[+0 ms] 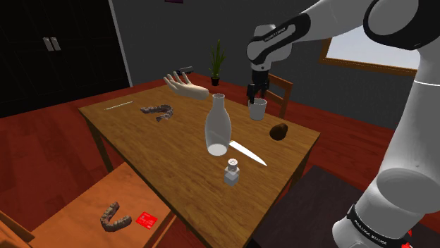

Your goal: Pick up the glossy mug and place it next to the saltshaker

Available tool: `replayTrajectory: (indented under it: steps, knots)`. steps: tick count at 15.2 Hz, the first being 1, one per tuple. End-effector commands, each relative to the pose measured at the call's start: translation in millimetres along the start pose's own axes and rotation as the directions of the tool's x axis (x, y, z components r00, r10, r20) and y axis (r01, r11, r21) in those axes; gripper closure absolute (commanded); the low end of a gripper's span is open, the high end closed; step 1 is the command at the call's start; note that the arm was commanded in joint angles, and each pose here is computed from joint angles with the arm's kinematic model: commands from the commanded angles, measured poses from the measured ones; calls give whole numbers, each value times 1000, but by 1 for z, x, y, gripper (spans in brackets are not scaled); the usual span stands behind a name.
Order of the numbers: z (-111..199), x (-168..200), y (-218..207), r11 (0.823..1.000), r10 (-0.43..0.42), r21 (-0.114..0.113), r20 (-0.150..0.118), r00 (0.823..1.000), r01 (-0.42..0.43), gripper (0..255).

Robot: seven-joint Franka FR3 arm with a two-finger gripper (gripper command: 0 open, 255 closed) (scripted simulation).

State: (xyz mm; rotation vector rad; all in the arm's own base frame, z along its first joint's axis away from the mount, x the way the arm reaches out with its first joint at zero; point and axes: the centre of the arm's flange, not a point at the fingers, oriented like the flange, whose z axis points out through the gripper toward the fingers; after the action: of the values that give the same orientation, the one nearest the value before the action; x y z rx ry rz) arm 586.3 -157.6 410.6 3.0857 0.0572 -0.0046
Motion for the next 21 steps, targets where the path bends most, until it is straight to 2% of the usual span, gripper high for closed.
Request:
replayTrajectory:
  steps: [1,2,10,18,19,21]
  knots:
    - [17,22,11,1000,2,-2,2,1000,-2,0]
    - [24,32,17,1000,3,-3,4,1000,-3,0]
    - [64,32,17,1000,3,-3,4,1000,-3,0]
    - [64,32,17,1000,3,-3,4,1000,-3,0]
    - [64,32,17,1000,3,-3,4,1000,-3,255]
    - [64,32,17,1000,3,-3,4,1000,-3,255]
